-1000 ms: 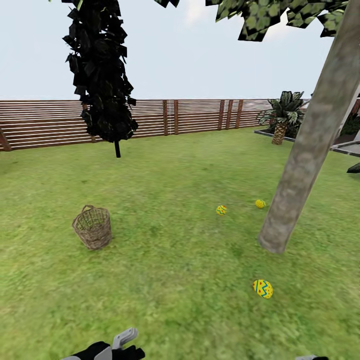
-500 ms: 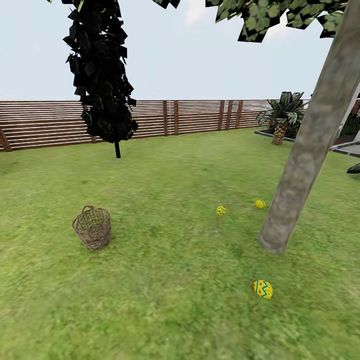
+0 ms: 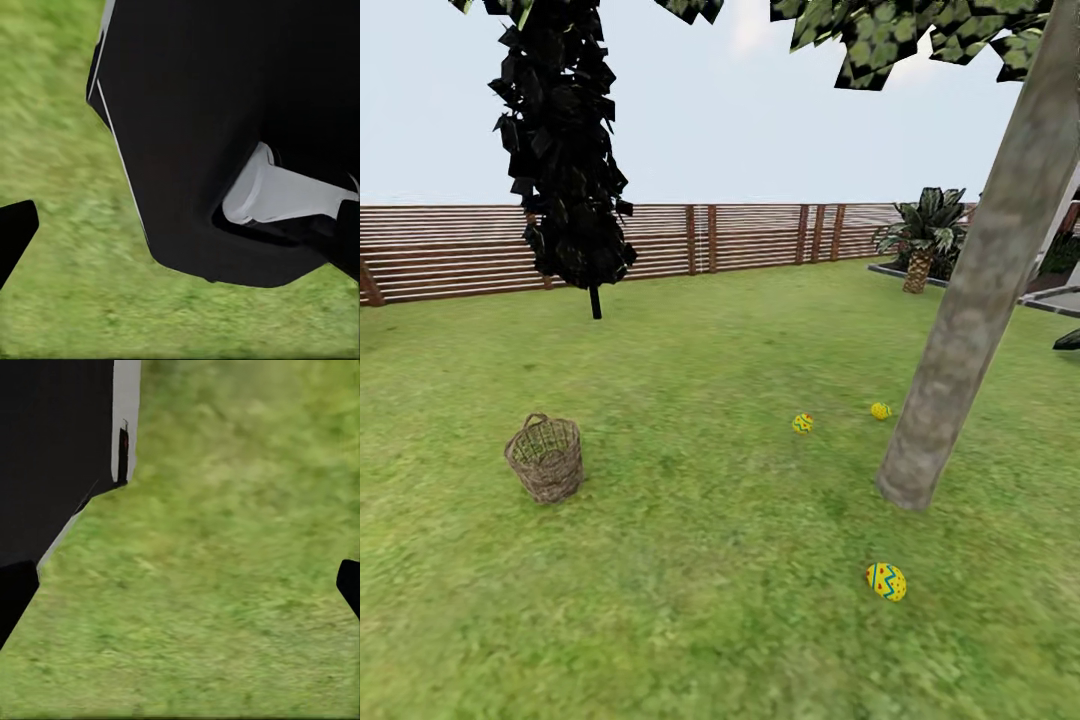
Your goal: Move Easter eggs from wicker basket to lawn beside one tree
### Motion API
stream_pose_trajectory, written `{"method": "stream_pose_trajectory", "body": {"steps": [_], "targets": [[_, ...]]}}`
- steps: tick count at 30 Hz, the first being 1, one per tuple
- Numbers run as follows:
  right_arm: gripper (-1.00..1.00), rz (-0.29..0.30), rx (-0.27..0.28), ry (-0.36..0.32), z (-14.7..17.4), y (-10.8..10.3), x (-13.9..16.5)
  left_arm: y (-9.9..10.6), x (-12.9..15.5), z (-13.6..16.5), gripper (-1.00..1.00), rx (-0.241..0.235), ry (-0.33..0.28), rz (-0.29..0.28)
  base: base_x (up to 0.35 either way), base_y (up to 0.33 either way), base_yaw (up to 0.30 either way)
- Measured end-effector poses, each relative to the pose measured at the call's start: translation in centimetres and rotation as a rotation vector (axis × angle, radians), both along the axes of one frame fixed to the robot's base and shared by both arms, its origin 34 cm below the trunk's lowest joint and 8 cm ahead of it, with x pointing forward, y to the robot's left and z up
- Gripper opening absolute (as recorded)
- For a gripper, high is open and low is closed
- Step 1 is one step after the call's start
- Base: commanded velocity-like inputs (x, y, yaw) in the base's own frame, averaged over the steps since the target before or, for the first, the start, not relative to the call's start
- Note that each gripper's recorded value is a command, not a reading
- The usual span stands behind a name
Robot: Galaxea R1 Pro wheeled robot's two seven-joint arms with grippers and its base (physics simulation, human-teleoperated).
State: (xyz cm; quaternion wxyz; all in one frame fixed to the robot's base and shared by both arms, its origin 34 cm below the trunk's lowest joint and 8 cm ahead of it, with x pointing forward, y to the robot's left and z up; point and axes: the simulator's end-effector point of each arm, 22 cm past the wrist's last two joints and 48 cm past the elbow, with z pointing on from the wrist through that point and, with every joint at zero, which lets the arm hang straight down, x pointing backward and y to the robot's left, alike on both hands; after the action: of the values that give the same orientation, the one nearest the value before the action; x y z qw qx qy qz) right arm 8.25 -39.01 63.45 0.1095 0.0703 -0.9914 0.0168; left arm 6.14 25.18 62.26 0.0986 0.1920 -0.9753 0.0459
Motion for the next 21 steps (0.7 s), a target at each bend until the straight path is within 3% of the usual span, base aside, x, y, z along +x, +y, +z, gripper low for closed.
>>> {"method": "stream_pose_trajectory", "body": {"steps": [5,11,15,21], "targets": [[1.00,0.005,0.038,0.043,-0.2,4.1,-3.9,-1.5,-3.0,0.4,1.00,-0.015,0.029,0.000,0.000,0.000,0.000],[1.00,0.014,0.018,0.067,0.0,4.7,-6.4,-2.1,-6.9,1.1,1.00,-0.015,0.060,-0.003,0.000,0.000,0.000],[1.00,0.018,0.046,0.078,0.5,6.6,-9.8,-2.0,-8.8,1.6,1.00,-0.009,0.072,-0.004,0.000,0.000,0.000],[1.00,0.014,0.064,0.096,0.8,8.0,-11.7,-2.7,-10.1,1.9,1.00,-0.017,0.087,-0.004,0.000,0.000,0.000]]}}
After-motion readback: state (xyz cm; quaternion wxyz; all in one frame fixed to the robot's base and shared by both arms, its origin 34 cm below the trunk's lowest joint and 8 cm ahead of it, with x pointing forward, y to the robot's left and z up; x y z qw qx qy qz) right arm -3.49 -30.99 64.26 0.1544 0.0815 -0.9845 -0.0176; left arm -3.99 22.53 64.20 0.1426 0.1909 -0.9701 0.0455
